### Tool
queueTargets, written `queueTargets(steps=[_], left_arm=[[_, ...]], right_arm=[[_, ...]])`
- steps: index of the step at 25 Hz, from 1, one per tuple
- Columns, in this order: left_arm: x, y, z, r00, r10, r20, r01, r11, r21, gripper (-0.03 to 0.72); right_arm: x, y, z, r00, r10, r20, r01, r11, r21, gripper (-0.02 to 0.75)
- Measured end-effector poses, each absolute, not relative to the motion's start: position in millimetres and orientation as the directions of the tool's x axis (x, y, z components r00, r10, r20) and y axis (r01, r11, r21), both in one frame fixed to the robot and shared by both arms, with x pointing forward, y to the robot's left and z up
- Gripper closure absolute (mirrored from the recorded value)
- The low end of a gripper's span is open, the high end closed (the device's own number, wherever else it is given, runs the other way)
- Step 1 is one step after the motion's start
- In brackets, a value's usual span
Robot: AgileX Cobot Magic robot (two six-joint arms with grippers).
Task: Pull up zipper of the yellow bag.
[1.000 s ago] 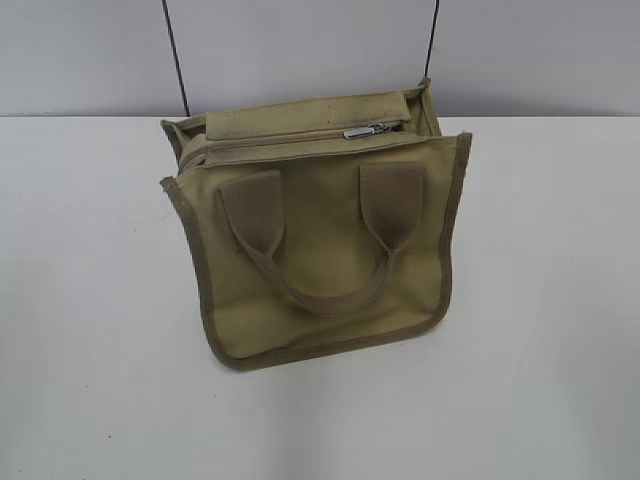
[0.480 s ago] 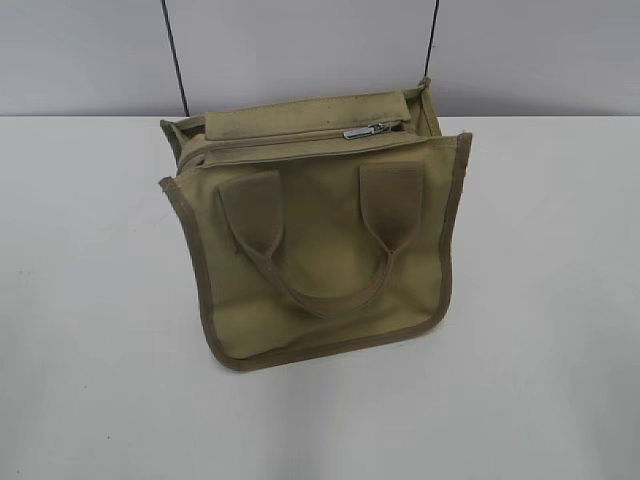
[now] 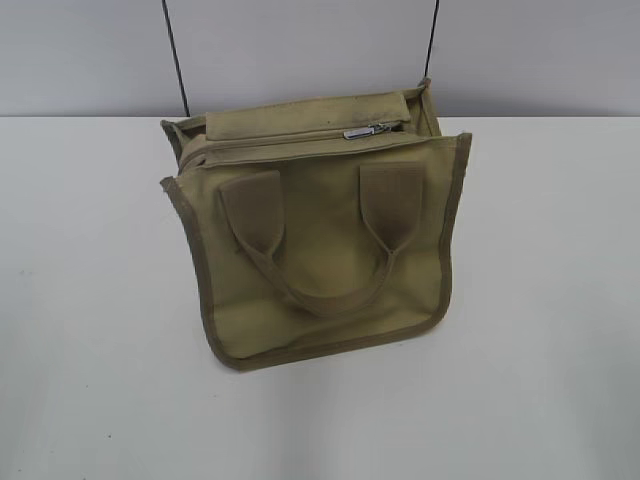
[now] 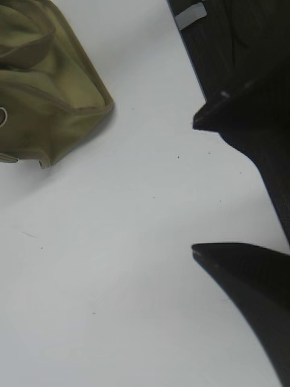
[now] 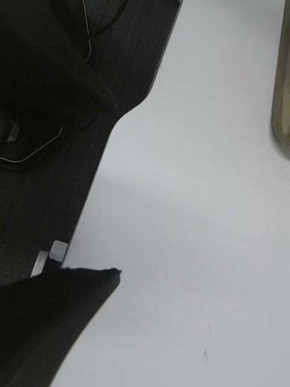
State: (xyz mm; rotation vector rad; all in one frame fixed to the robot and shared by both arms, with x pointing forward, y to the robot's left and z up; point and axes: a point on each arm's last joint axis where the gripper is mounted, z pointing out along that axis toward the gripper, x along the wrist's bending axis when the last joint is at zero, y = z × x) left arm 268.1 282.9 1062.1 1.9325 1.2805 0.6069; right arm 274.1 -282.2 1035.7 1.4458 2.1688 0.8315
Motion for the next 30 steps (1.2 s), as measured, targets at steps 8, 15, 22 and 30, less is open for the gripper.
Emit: queueTargets(steps=[8,15,22,30], left_arm=[[248.9,289.5,1064.8,0.289,0.957,0.009,0.496,-0.158,0.854,0.252],[228.3,291.4,1064.7,0.153,0.988,0.027,0.398,-0.087,0.913,0.279],[228.1,291.3,1063.9,0.147,0.989,0.026,0.398,-0.083,0.914,0.284],[228.5,291.3,1063.2,0.147,0.989,0.026,0.399,-0.083,0.913,0.284]], right_arm=[[250.8,-290.6,1040.3,-0.207,0.978,-0.001,0.592,0.126,0.796,0.162],[235.4,-291.5,1040.8,-0.070,0.998,-0.006,0.506,0.041,0.862,0.162],[235.3,-289.8,1041.0,-0.080,0.997,0.012,0.504,0.030,0.863,0.162],[235.3,-289.8,1041.0,-0.081,0.997,0.013,0.504,0.030,0.863,0.162]])
